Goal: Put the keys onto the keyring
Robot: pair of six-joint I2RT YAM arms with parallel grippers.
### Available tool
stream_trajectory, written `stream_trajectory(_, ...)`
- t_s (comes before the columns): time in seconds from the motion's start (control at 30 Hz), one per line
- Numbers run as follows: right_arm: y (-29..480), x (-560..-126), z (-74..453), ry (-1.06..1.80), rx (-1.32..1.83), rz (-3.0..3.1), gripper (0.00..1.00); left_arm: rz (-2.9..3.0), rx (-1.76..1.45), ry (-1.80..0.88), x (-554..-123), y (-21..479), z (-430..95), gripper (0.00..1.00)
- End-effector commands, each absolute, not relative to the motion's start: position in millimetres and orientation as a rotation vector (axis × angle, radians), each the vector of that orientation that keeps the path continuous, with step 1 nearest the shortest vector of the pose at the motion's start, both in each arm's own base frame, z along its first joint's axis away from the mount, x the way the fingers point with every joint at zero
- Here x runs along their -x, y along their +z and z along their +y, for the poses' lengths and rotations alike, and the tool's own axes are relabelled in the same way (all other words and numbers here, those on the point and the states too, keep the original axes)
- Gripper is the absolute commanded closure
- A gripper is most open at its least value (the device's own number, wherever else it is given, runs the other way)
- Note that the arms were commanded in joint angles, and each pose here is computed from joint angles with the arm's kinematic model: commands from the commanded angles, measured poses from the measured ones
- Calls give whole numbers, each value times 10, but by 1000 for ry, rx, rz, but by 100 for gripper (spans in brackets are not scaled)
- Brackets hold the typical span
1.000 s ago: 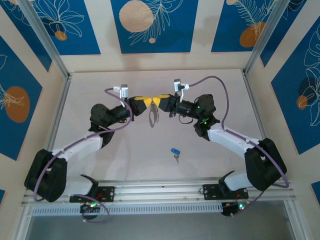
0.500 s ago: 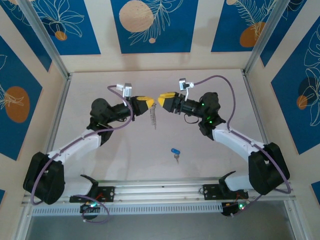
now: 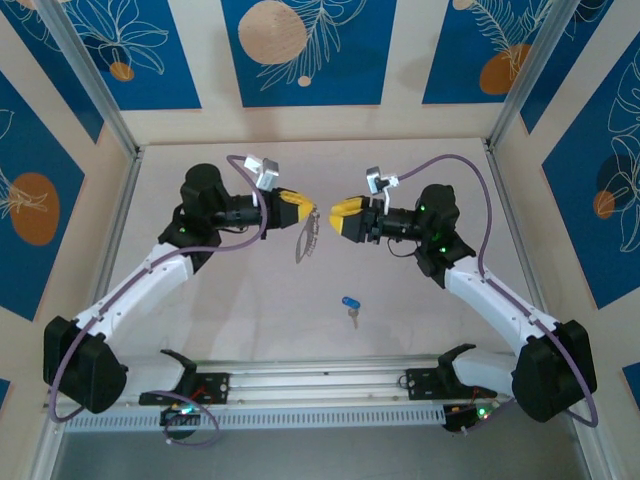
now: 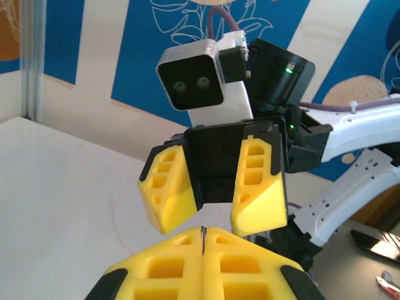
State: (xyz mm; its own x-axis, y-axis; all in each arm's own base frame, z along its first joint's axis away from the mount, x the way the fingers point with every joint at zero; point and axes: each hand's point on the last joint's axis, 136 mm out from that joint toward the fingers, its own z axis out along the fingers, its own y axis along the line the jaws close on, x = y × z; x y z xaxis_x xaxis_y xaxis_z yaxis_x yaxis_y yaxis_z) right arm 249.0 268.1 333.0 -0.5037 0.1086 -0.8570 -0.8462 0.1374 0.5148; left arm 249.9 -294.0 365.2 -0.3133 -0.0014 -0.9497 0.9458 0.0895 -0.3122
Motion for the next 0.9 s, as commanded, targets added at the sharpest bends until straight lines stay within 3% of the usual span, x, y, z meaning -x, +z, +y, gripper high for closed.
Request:
stream_trajectory(0.0,3429,-2379,2699,1492,827,1564,53,1476,-1082,-1402,-2397,3648,-2982,100)
stream_trajectory(0.87,3448,-2549,2866,1526,809,1533,64,1486,-1073,-1482,-2466,3560,-3069,100)
